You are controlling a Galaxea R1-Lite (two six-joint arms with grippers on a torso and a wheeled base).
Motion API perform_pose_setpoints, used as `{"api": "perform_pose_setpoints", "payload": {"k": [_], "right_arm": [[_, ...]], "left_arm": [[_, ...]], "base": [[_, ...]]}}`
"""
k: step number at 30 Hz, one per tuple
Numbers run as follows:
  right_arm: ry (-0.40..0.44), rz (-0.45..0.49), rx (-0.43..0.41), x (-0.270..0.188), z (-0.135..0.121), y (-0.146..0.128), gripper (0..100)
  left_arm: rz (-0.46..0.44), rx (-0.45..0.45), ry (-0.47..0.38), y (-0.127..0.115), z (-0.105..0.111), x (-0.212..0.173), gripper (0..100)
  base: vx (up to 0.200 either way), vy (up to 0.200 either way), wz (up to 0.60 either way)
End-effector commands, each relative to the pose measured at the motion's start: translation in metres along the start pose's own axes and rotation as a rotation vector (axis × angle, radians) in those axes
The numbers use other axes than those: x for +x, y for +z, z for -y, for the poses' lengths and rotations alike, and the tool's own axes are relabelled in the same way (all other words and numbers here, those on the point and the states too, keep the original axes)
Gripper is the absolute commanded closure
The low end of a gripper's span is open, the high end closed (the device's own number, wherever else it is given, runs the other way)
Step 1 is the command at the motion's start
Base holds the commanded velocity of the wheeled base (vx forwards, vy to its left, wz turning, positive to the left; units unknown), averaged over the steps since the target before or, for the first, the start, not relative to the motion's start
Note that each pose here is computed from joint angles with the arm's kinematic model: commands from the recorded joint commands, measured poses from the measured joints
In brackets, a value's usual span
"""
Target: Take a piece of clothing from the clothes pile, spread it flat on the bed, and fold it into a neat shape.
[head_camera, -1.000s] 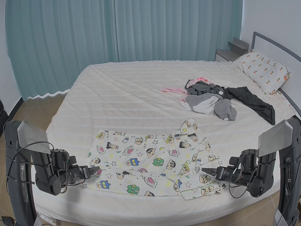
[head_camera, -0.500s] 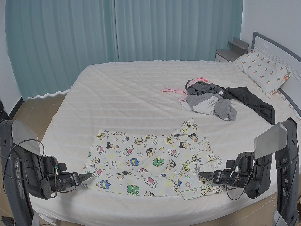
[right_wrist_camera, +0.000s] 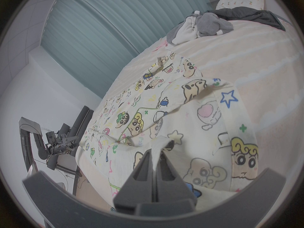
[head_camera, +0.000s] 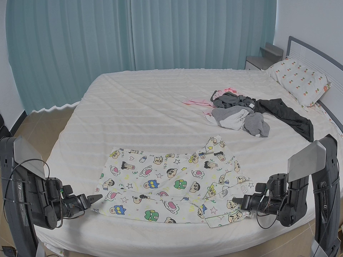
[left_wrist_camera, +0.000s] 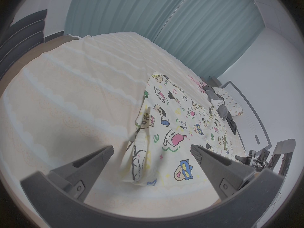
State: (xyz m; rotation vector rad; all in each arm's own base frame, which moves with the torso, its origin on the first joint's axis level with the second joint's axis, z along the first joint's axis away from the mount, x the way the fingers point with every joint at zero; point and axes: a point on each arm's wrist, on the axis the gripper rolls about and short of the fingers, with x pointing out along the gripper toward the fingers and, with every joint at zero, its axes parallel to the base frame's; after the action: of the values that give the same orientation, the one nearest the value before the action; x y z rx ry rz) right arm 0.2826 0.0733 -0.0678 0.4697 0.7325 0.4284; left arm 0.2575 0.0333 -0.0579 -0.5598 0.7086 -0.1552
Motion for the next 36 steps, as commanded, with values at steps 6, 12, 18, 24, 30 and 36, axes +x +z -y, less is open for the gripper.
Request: {"api": "perform_pose_setpoints", "payload": {"k": [6,12,18,24,30,36], "right_arm": [[0.014,0.12,-0.014,-0.003,0.001,0.028,100],[0.009,0.12,-0.013,-0.001,0.003,0.028,100],[-0.01,0.104,-0.004,0.003,0.008,0.022,100],[-0.035,0.116,0.0,0.011,0.015,0.021,0],[-0.069,0.167,0.004,0.002,0.016,0.032,0],[-0.101,0.284,0.004,-0.026,0.011,0.059,0]], "left_arm": [[0.005,0.003,-0.003,-0.001,0.0,0.0,0],[0.005,0.004,-0.001,-0.001,0.0,0.0,0],[0.005,0.011,-0.001,-0.001,0.0,0.0,0],[0.007,0.011,0.0,0.0,0.0,0.0,0],[0.011,0.006,0.004,0.0,0.001,0.0,0],[-0.015,-0.008,0.002,-0.005,0.007,-0.007,0]], "base": [[0.0,0.0,0.0],[0.0,0.0,0.0],[0.0,0.0,0.0],[0.0,0.0,0.0],[0.0,0.0,0.0],[0.0,0.0,0.0]]}}
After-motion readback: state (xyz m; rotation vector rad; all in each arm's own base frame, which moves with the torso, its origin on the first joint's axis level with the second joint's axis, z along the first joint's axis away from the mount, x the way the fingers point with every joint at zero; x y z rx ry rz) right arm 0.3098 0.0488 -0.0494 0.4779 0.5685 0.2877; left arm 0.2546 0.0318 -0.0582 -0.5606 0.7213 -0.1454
